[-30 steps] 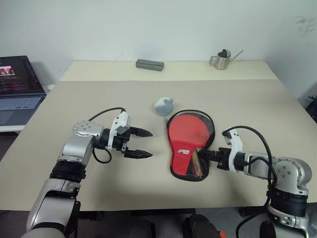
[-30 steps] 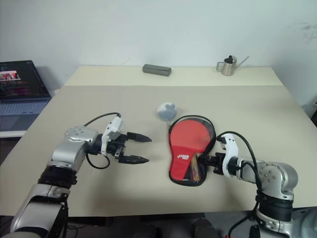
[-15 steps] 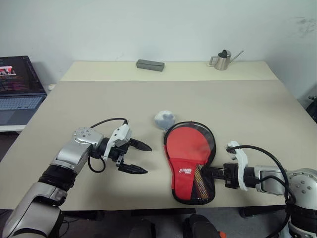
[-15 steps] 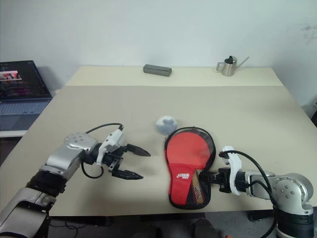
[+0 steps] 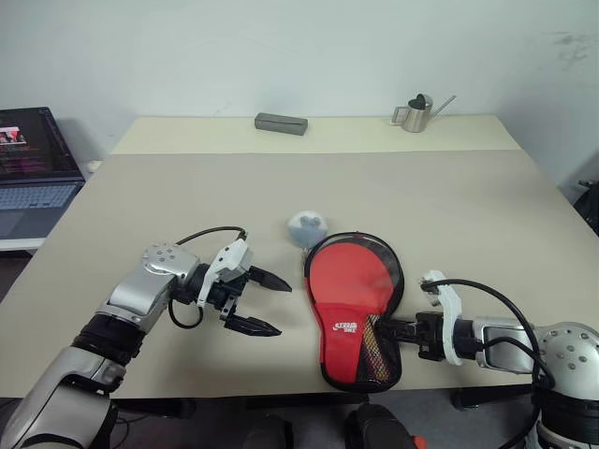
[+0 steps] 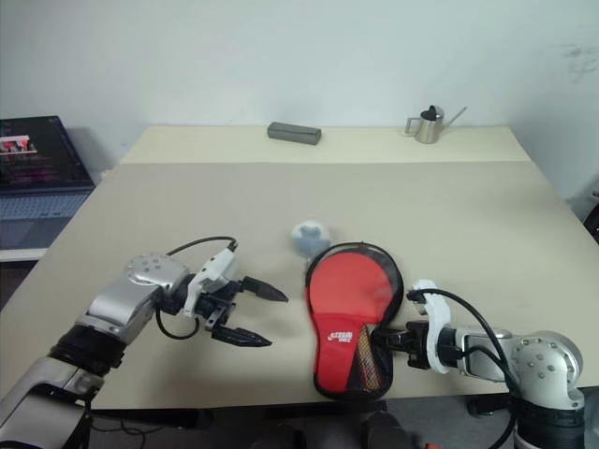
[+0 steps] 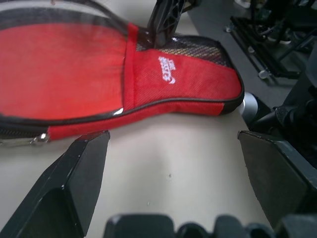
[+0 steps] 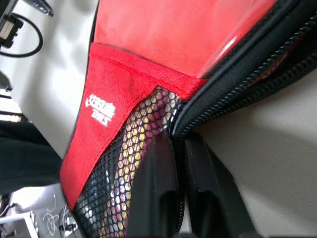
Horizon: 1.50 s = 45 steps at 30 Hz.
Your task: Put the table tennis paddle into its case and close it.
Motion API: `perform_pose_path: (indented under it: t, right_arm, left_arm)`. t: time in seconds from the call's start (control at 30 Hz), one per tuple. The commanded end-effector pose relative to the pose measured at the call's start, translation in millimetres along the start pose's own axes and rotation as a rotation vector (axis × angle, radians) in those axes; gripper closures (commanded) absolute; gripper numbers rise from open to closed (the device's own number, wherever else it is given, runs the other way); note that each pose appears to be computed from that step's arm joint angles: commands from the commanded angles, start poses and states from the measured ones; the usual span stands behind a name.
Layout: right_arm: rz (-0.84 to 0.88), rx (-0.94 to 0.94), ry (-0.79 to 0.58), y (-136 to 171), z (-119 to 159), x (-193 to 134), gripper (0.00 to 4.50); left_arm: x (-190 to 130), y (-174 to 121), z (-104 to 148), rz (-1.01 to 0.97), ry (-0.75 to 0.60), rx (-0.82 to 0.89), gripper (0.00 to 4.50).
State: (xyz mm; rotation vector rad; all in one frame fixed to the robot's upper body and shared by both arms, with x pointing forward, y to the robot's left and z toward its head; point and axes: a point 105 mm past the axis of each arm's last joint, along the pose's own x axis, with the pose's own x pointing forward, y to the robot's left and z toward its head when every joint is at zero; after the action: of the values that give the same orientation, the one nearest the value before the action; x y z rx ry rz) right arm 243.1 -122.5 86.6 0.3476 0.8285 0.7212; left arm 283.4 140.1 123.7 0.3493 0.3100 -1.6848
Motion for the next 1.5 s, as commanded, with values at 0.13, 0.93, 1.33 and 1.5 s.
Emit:
perform_pose_path:
  t: [0.13,0.93,1.33,1.5]
  right_arm:
    - [-0.081,-0.031,-0.049,-10,15,-12,1.89]
    - [0.093,-0.849,-0.441,60,133,-65,0.03]
    - [0.269,-0.929,-0.249,57,102,-20,0.03]
    - [0.289,-0.917,-0.212,52,99,2,0.03]
  left_arm:
    - [-2,-4,18,-0.056,-0.019,0.045,0.00]
    - [-51,45,23,0.346,-0.166,0.000,0.00]
    - [-70,60,43,0.471,-0.111,0.104,0.00]
    - [-65,63,53,0.475,-0.111,0.116,0.00]
